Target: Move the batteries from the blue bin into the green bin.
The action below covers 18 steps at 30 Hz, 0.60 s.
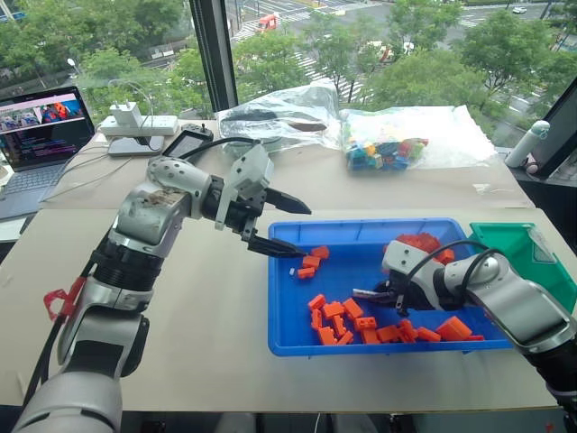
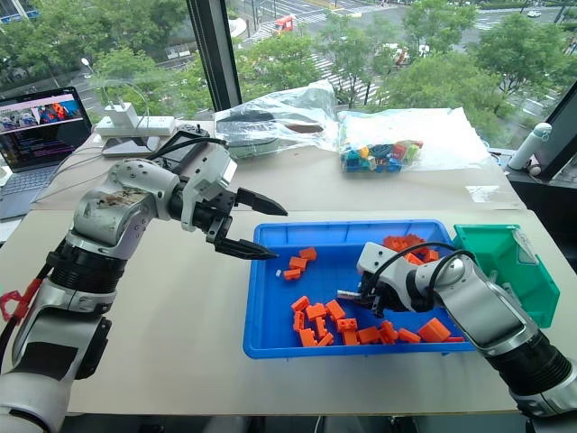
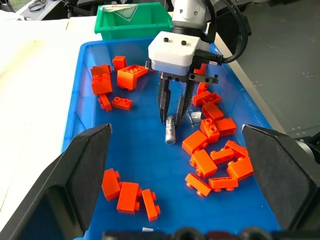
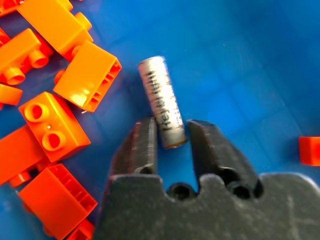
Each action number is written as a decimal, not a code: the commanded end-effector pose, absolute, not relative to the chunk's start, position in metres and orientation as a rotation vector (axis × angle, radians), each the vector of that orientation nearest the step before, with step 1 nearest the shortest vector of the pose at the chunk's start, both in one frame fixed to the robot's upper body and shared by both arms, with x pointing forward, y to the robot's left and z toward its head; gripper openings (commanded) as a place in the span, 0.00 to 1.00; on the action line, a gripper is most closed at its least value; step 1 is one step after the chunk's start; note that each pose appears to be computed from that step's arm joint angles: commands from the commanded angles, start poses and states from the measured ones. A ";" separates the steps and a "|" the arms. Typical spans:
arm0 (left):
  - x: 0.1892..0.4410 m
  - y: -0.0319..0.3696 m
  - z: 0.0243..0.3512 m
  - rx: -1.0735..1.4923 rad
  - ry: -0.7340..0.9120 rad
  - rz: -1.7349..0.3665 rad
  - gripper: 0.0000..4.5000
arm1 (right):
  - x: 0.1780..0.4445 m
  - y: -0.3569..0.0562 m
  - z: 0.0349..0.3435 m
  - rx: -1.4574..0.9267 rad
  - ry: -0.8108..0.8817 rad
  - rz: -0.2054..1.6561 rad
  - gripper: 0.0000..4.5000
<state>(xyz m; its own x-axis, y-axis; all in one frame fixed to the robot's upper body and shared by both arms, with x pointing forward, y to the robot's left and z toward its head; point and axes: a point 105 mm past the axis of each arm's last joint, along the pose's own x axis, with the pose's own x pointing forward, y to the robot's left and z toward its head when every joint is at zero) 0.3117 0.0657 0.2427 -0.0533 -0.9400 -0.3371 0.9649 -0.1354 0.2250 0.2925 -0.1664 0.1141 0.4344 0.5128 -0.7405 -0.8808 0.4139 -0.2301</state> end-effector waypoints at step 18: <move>0.311 0.059 0.251 0.478 0.023 -1.680 1.00 | 0.305 -0.340 0.255 -0.843 0.560 0.175 0.05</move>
